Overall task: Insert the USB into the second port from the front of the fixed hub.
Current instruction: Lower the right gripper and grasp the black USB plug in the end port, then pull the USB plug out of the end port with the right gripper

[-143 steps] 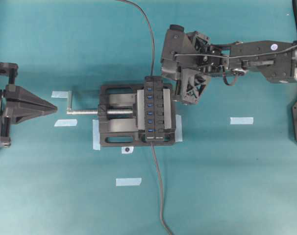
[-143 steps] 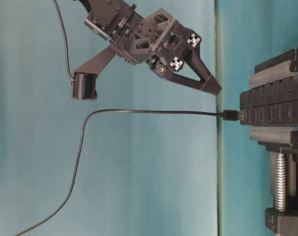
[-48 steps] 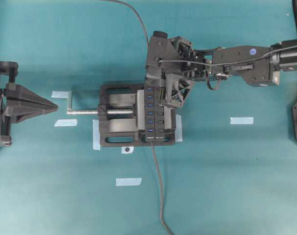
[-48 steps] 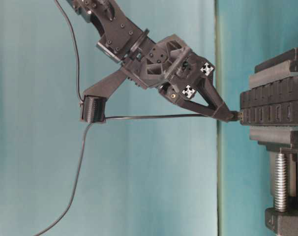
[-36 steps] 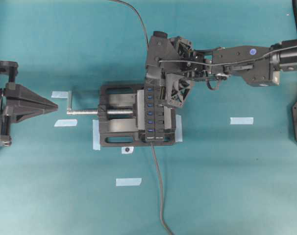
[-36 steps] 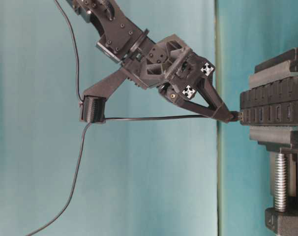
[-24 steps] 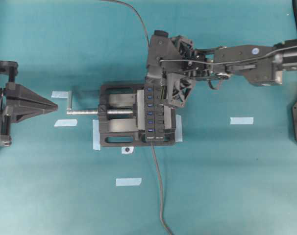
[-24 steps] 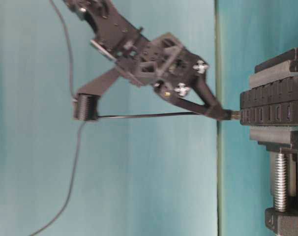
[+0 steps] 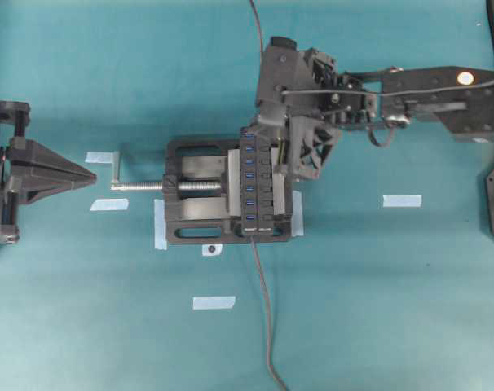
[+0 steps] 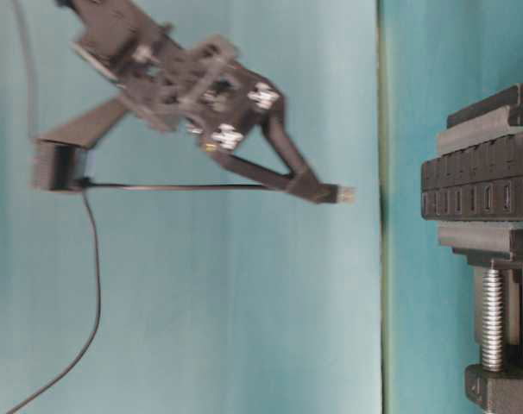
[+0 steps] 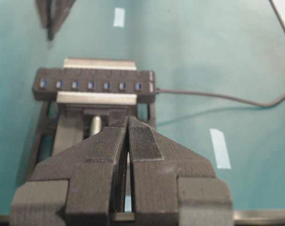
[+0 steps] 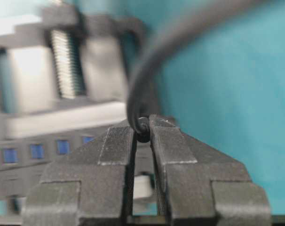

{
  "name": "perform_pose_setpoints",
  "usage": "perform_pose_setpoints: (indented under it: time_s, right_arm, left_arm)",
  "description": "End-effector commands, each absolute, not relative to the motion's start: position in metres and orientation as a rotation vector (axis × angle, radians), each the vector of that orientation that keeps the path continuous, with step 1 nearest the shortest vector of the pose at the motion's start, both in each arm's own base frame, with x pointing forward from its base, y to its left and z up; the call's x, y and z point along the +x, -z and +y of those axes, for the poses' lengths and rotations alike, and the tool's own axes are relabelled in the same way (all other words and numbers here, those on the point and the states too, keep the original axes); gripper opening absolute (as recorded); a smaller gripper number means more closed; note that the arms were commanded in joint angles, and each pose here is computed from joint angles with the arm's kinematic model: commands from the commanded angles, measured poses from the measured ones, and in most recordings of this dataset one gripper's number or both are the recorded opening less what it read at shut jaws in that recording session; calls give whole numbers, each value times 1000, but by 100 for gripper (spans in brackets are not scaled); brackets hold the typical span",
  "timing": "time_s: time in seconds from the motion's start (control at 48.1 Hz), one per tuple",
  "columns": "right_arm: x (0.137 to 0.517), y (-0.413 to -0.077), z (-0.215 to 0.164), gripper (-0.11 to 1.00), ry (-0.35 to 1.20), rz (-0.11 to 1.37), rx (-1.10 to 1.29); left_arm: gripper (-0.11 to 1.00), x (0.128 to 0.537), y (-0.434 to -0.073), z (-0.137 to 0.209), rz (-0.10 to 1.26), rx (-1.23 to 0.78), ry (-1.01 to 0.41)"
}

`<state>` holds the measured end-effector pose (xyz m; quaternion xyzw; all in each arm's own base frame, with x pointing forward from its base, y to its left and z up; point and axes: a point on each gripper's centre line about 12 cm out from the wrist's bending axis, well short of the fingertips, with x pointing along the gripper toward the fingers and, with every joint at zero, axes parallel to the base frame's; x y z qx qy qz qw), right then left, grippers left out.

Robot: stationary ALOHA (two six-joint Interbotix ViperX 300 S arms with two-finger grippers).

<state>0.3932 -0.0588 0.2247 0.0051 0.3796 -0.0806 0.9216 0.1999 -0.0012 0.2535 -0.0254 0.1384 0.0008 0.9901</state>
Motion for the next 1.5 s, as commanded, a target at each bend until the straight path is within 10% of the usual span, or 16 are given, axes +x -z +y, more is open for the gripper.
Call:
perform_pose_setpoints:
  time_s: [0.0,1.476]
  right_arm:
    - [396,-253,-49,9,149,709,18]
    - [419,-192,6,8,35,875,70]
  left_arm:
    - [0,203,-262,-1,253,-51,-1]
    - [0,203,-260,-1,259,-53,-1]
